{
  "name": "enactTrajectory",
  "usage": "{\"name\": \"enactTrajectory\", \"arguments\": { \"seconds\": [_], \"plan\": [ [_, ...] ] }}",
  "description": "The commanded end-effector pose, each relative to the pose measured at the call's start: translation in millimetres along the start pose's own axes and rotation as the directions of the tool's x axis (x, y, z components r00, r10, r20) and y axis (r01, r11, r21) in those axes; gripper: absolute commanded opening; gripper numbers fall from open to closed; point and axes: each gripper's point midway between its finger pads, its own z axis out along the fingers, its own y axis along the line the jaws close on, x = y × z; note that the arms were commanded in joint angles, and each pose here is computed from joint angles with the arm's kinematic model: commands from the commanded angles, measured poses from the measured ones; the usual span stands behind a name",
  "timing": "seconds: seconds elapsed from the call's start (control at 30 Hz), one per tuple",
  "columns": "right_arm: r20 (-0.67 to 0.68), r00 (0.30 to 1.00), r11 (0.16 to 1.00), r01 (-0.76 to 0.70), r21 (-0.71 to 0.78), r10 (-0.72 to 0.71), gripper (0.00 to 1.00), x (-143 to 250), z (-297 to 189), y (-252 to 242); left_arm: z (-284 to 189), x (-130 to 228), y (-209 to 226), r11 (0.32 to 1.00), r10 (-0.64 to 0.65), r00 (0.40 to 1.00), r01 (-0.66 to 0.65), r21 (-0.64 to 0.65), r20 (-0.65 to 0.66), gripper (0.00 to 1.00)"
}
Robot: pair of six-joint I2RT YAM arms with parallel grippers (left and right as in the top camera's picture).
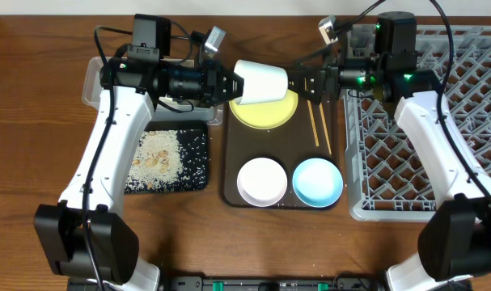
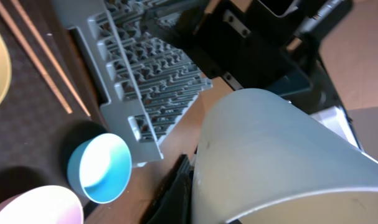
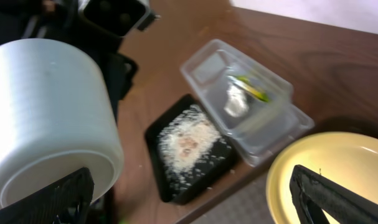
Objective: Sort waste into correct bins and load items into the dishwasher rack
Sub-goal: 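Lift the white cup and pass it to the right gripper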
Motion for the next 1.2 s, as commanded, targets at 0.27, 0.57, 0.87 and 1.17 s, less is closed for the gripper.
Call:
{"name": "enactTrajectory", "arguments": {
  "seconds": [0.27, 0.57, 0.87, 1.17],
  "plan": [
    [0.073, 0.995, 0.97, 0.08, -0.229, -0.065, 0.99, -12, -37, 29, -11, -5, -1, 0.999, -0.023, 1.0, 0.022, 0.044, 0.013, 0.06],
    [0.052, 0.98, 0.921, 0.2, -0.333, -0.194, 0.99, -6, 1, 63, 0, 2, -7, 0.998, -0.034, 0.999, 0.035, 0.056, -0.022, 0.06],
    [0.048, 0.969, 0.894, 0.242, -0.378, -0.242, 0.84, -9, 21, 82, 9, 7, -12, 0.997, -0.036, 0.998, 0.039, 0.069, -0.048, 0.06],
    [0.039, 0.974, 0.898, 0.221, -0.38, -0.223, 0.54, -8, 21, 83, 9, 7, -12, 0.997, -0.031, 0.998, 0.034, 0.069, -0.047, 0.09]
  ]
}}
